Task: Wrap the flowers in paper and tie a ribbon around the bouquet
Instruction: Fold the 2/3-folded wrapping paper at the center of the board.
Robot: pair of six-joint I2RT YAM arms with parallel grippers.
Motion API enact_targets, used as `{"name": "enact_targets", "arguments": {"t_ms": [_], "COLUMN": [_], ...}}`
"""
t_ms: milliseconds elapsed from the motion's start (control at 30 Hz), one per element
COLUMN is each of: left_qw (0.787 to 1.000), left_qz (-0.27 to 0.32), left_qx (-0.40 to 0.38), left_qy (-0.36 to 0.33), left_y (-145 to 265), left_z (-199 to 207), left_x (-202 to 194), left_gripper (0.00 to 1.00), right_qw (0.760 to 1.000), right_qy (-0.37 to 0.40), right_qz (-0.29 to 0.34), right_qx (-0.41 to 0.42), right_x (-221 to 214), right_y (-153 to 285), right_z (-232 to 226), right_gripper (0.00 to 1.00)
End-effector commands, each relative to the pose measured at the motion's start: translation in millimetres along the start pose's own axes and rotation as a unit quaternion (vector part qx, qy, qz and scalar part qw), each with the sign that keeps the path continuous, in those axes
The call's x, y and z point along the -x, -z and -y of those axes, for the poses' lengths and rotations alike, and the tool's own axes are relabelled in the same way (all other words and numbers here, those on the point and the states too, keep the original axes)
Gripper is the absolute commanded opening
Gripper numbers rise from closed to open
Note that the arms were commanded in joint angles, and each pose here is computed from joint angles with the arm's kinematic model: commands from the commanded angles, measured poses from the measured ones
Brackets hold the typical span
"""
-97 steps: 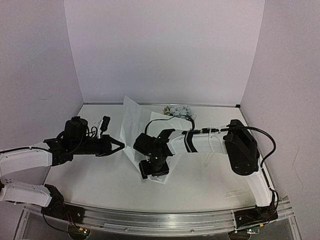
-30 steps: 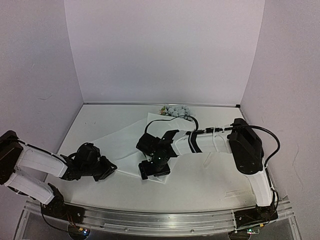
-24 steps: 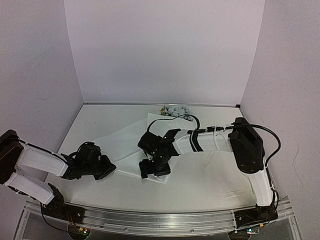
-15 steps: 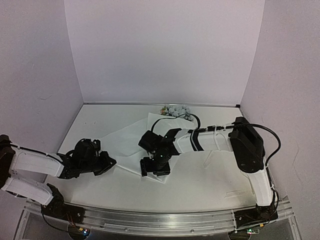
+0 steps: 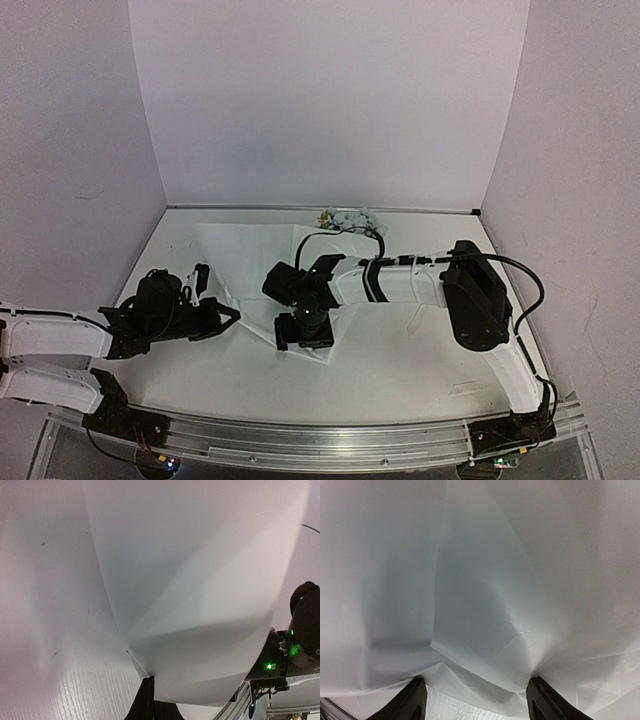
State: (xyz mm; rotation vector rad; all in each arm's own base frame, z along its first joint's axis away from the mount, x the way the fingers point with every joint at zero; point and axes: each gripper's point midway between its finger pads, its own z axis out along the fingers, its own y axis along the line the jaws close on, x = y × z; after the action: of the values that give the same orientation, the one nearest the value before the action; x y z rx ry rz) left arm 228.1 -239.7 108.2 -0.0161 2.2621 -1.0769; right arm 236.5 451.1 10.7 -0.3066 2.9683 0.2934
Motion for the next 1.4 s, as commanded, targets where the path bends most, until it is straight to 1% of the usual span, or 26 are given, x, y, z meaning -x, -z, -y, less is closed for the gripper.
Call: {"name": "enact_targets", "arguments": {"t_ms": [0, 133, 267, 433, 600, 700, 800, 900, 1133, 1300, 1367], "left_qw": [0.993, 0.988, 0.99, 0.994, 0.992, 0.99, 0.985, 0.982, 0.975, 0.973, 0.973], "left_qz": [0.001, -0.021, -0.03, -0.017, -0.026, -0.039, -0.056, -0.071, -0.094, -0.103, -0.103], "left_qx": [-0.094, -0.118, -0.096, -0.053, -0.052, -0.064, -0.081, -0.09, -0.096, -0.097, -0.097], "left_qy": [-0.069, -0.094, -0.099, -0.093, -0.109, -0.122, -0.138, -0.151, -0.175, -0.182, -0.183], "left_y": [-1.5, -9.5, -18.5, -19.4, -21.8, -24.6, -29.4, -35.0, -46.2, -50.4, -50.7], "left_z": [58.1, 77.2, 72.2, 55.2, 59.3, 67.1, 77.2, 83.8, 94.6, 97.8, 98.4], "left_x": [15.2, 5.6, 2.1, 6.0, 6.6, 5.8, 3.9, 1.7, -3.8, -6.0, -5.7], "left_gripper": [0.0, 0.0, 0.0, 0.0, 0.0, 0.0, 0.0, 0.0, 0.0, 0.0, 0.0], "right_qw": [0.994, 0.994, 0.996, 0.998, 0.984, 0.974, 0.969, 0.971, 0.97, 0.967, 0.963], "right_qy": [-0.014, -0.007, 0.011, 0.055, 0.117, 0.144, 0.158, 0.149, 0.094, 0.071, 0.07], "right_qz": [-0.049, -0.05, -0.036, 0.014, 0.061, 0.076, 0.09, 0.098, 0.138, 0.151, 0.154], "right_qx": [-0.1, -0.092, -0.076, 0.007, 0.12, 0.156, 0.167, 0.16, 0.174, 0.192, 0.211], "right_x": [-25.3, -25.0, -21.3, -9.9, -4.4, -8.9, -10.8, -12.1, -3.3, 3.0, 5.4], "right_y": [-46.2, -40.7, -23.7, 6.2, 39.2, 54.9, 69.1, 75.2, 88.3, 85.2, 86.8], "right_z": [50.5, 47.7, 45.3, 24.1, -9.4, -14.1, -11.9, 0.0, 25.1, 33.2, 28.5], "right_gripper": [0.71, 0.73, 0.76, 0.78, 0.78, 0.78, 0.78, 0.78, 0.66, 0.63, 0.64]}}
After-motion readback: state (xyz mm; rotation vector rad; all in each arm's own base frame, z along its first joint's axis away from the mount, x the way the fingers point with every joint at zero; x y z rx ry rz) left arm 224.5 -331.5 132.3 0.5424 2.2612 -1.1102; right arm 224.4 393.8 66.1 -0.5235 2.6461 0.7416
